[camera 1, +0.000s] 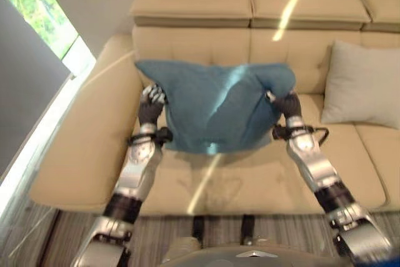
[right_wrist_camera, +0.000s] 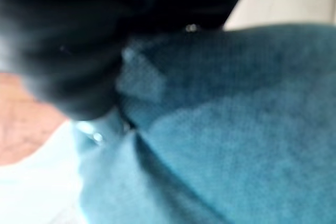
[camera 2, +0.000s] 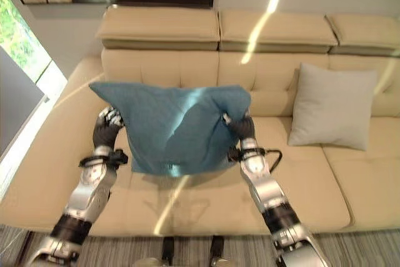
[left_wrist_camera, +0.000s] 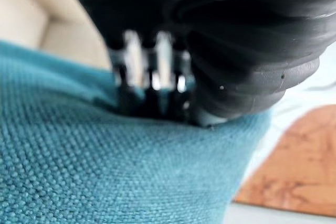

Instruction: Pick up all the scattered cushions and arrange them neatly on the sofa.

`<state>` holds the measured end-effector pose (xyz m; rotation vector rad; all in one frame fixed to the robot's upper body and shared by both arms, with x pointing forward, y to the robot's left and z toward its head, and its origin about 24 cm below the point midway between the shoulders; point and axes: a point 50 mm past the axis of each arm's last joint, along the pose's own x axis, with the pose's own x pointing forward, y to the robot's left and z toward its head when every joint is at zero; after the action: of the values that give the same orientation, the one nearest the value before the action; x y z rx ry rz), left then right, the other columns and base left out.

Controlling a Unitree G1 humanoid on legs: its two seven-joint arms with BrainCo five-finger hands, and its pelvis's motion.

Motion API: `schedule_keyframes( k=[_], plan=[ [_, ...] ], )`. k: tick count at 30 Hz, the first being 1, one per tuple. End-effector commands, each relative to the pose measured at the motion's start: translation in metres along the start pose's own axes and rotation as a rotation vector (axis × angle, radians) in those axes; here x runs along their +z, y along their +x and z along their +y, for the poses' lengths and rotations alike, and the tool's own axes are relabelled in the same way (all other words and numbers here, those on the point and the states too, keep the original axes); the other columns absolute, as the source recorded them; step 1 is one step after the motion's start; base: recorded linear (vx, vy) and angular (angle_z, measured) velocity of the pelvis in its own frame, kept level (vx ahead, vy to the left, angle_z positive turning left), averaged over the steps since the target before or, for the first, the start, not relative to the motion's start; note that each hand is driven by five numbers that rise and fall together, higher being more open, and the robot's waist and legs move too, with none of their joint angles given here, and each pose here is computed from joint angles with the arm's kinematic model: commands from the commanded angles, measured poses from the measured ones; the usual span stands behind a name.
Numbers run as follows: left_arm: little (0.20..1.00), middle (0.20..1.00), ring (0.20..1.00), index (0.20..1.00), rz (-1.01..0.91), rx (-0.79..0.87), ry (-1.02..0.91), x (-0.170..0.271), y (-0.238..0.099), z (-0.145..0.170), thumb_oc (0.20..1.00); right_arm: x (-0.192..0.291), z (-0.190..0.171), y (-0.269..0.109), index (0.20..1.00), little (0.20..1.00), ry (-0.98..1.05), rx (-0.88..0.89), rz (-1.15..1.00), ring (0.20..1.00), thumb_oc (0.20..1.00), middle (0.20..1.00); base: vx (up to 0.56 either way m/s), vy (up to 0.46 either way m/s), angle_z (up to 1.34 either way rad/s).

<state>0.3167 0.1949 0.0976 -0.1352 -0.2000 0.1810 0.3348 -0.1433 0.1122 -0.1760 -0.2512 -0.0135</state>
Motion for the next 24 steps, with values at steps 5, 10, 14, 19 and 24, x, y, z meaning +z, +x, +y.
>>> schedule_keyframes(
  k=[5, 10, 14, 19, 24],
  plan=[
    [0.200, 0.200, 0.200, 0.200, -0.396, -0.186, 0.078, 0.096, 0.052, -0.060, 0.200, 0.112, 0.024, 0.050, 0.200, 0.200, -0.016, 0.059, -0.408, 0.200, 0.200, 0.200, -0.05, 0.023, 0.00],
    [0.200, 0.200, 0.200, 0.200, -0.499, -0.193, 0.136, 0.138, 0.073, -0.068, 0.200, 0.146, 0.020, 0.069, 0.200, 0.200, -0.067, 0.029, -0.489, 0.200, 0.200, 0.200, 0.00, 0.035, -0.02],
    [0.200, 0.200, 0.200, 0.200, -0.527, -0.184, 0.139, 0.154, 0.081, -0.071, 0.200, 0.160, 0.018, 0.076, 0.200, 0.200, -0.099, 0.014, -0.521, 0.200, 0.200, 0.200, 0.00, 0.000, 0.00],
    [0.200, 0.200, 0.200, 0.200, -0.504, -0.167, 0.107, 0.154, 0.087, -0.072, 0.200, 0.166, 0.016, 0.086, 0.200, 0.200, -0.144, 0.002, -0.504, 0.200, 0.200, 0.200, 0.00, 0.006, -0.02],
    [0.200, 0.200, 0.200, 0.200, -0.464, -0.154, 0.119, 0.145, 0.089, -0.070, 0.200, 0.158, 0.013, 0.090, 0.200, 0.200, -0.175, -0.009, -0.462, 0.200, 0.200, 0.200, 0.00, 0.000, 0.00]
  ],
)
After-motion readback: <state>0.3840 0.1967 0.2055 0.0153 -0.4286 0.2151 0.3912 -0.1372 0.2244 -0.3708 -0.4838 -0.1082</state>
